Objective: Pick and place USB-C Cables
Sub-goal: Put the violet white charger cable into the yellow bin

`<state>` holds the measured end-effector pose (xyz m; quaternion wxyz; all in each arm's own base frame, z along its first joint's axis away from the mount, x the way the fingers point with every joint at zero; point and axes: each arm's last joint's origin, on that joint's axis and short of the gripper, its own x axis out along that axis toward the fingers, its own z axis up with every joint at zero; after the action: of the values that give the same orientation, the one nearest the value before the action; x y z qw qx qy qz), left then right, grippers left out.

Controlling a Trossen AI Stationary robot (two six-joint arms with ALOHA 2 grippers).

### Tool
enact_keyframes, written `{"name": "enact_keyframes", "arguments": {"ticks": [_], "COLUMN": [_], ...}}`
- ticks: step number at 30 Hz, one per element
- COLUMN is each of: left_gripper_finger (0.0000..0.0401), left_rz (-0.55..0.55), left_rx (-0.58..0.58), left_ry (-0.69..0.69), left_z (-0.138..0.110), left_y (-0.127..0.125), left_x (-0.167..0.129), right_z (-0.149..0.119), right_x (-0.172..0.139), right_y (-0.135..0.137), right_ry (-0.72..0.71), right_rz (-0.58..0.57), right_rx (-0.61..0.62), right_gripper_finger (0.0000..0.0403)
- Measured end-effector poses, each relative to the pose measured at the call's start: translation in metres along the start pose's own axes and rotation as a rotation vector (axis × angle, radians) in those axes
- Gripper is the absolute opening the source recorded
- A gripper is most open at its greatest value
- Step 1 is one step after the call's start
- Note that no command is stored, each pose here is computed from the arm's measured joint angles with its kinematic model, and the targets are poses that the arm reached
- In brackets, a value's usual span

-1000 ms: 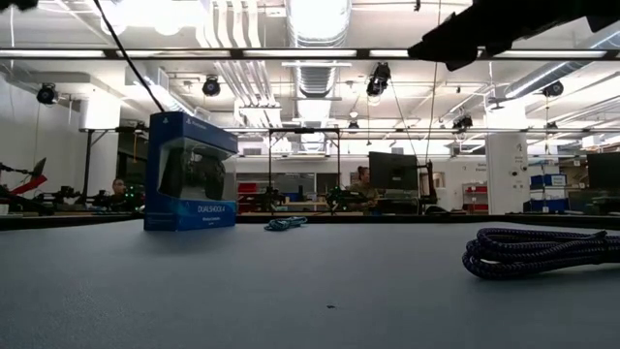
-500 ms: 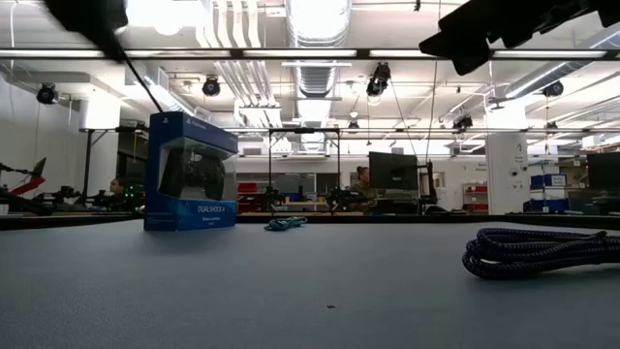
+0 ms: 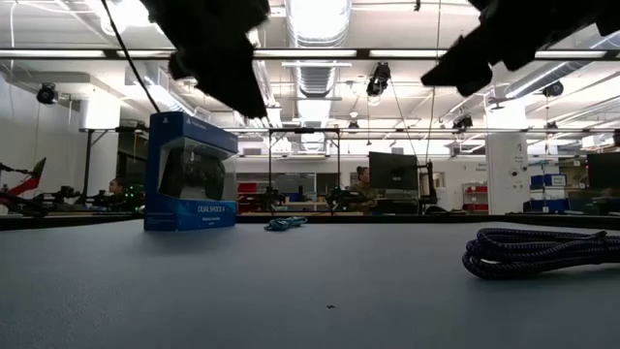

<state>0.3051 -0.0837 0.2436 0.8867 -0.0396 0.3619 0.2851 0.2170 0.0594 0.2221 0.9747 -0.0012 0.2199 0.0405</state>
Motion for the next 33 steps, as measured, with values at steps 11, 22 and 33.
{"name": "enact_keyframes", "arguments": {"ticks": [11,22,33], "left_gripper_finger": [0.0109,0.0109,0.0109], "left_rz": [0.039,0.001,0.026], "left_rx": [-0.056,-0.287,-0.315], "left_ry": [-0.015,-0.264,-0.311], "left_z": [-0.008,-0.002,-0.009], "left_y": [0.005,0.015,0.029], "left_x": [0.03,0.057,0.071], "right_z": [-0.016,-0.014,-0.009], "right_x": [0.021,0.018,0.012], "right_y": [0.002,-0.002,0.0], "right_ry": [0.109,0.09,0.067], "right_rz": [-0.015,-0.119,0.003], "right_rx": [-0.017,-0.2,-0.058], "right_gripper_finger": [0.0205,0.0205,0.0205]}}
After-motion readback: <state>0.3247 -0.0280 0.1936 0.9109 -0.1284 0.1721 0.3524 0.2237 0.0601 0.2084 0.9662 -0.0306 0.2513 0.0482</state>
